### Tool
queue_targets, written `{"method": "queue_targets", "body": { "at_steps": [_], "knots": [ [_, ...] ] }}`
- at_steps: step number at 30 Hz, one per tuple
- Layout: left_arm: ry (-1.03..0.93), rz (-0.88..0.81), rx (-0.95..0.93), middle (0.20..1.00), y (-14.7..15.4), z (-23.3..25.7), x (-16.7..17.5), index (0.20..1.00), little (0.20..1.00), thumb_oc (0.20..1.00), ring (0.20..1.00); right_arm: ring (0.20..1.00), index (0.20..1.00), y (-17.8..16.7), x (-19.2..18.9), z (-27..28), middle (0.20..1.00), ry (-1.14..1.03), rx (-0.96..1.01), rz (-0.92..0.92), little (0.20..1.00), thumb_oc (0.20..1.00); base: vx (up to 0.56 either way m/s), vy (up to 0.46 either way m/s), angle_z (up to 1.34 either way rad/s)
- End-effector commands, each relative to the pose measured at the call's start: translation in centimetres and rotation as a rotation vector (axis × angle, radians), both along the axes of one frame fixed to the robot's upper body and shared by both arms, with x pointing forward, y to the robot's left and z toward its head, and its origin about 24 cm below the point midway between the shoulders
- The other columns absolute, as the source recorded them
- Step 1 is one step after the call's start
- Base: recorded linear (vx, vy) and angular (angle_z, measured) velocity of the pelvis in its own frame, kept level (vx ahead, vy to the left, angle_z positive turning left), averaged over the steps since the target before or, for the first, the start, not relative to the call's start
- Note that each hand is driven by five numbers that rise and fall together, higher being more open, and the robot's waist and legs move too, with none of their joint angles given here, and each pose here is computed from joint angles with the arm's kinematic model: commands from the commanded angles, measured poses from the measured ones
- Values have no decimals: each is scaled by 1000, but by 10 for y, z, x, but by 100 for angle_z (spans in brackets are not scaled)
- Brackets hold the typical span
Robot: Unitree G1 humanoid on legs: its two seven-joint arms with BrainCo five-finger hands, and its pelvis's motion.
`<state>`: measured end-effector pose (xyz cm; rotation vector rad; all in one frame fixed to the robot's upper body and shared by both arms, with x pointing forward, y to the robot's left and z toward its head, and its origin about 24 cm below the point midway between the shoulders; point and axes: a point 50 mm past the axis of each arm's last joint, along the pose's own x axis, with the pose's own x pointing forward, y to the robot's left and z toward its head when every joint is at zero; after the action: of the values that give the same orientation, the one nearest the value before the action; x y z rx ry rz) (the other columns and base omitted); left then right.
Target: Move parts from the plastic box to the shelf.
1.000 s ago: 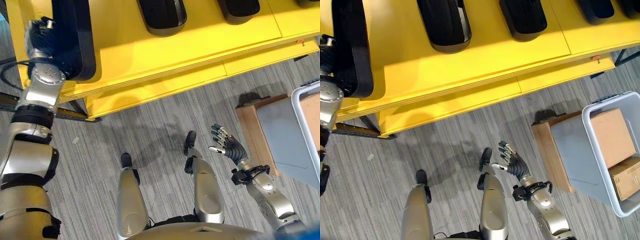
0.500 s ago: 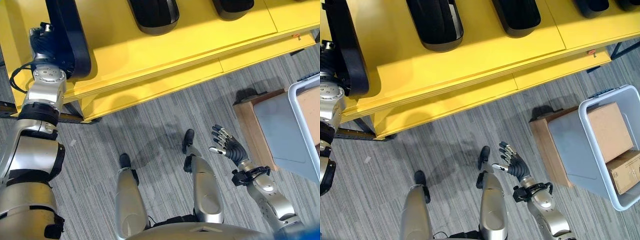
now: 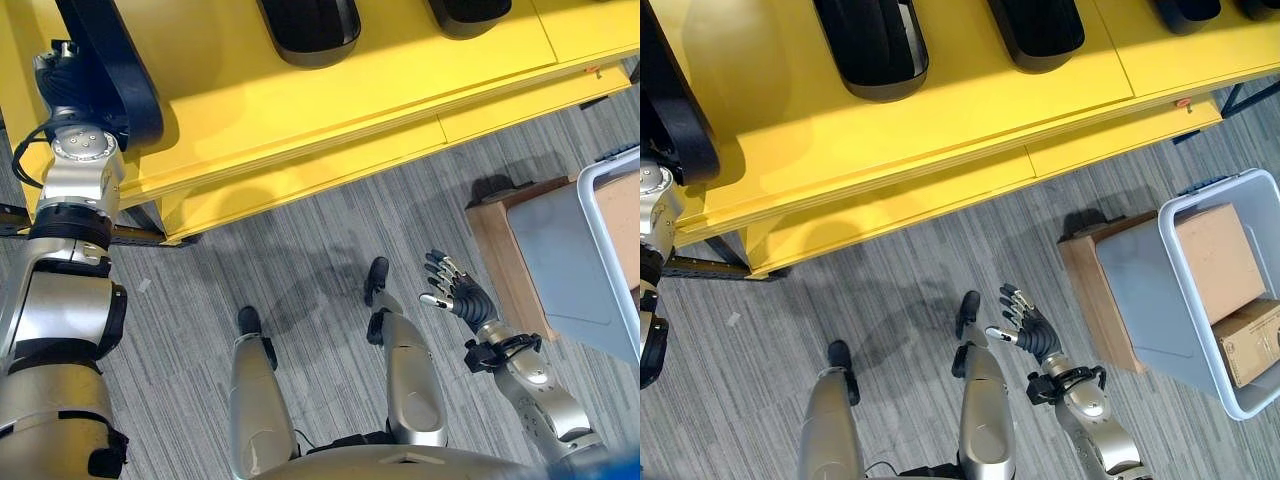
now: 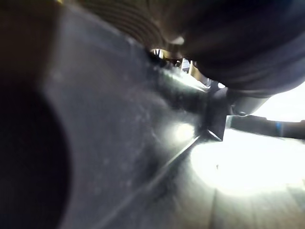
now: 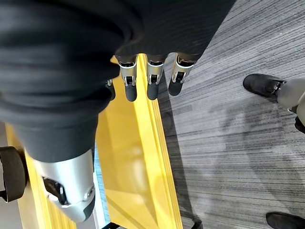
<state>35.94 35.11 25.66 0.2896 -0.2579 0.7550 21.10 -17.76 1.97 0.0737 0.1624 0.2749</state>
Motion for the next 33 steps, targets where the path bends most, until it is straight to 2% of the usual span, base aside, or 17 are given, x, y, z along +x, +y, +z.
{"method": "queue_targets", "body": {
  "at_steps": [1, 2, 27, 29, 33],
  "knots": [
    [-143, 54, -27, 539, 16, 30, -13, 539, 539, 539, 539, 1000, 1000, -17, -5, 8, 1000, -31, -20, -23, 1000, 1000, 0, 0, 0],
    [-144, 53, -29, 1000, 17, 30, -13, 1000, 1000, 1000, 1000, 1000, 1000, -17, -5, 8, 1000, -29, -19, -21, 1000, 1000, 0, 0, 0],
    [-237, 11, -142, 1000, 17, 26, -16, 1000, 1000, 1000, 1000, 1000, 1000, -19, -4, 9, 1000, -31, -49, -6, 1000, 1000, -2, 1, -2],
    [-235, 8, -120, 1000, 16, 28, -17, 1000, 1000, 1000, 1000, 1000, 1000, -19, -4, 9, 1000, -31, -54, -3, 1000, 1000, 4, -17, 2],
    [-195, -54, 123, 1000, -1, 37, -19, 1000, 1000, 1000, 1000, 1000, 1000, -20, -3, 8, 1000, -31, -59, 7, 1000, 1000, 19, -31, 6]
  ]
}}
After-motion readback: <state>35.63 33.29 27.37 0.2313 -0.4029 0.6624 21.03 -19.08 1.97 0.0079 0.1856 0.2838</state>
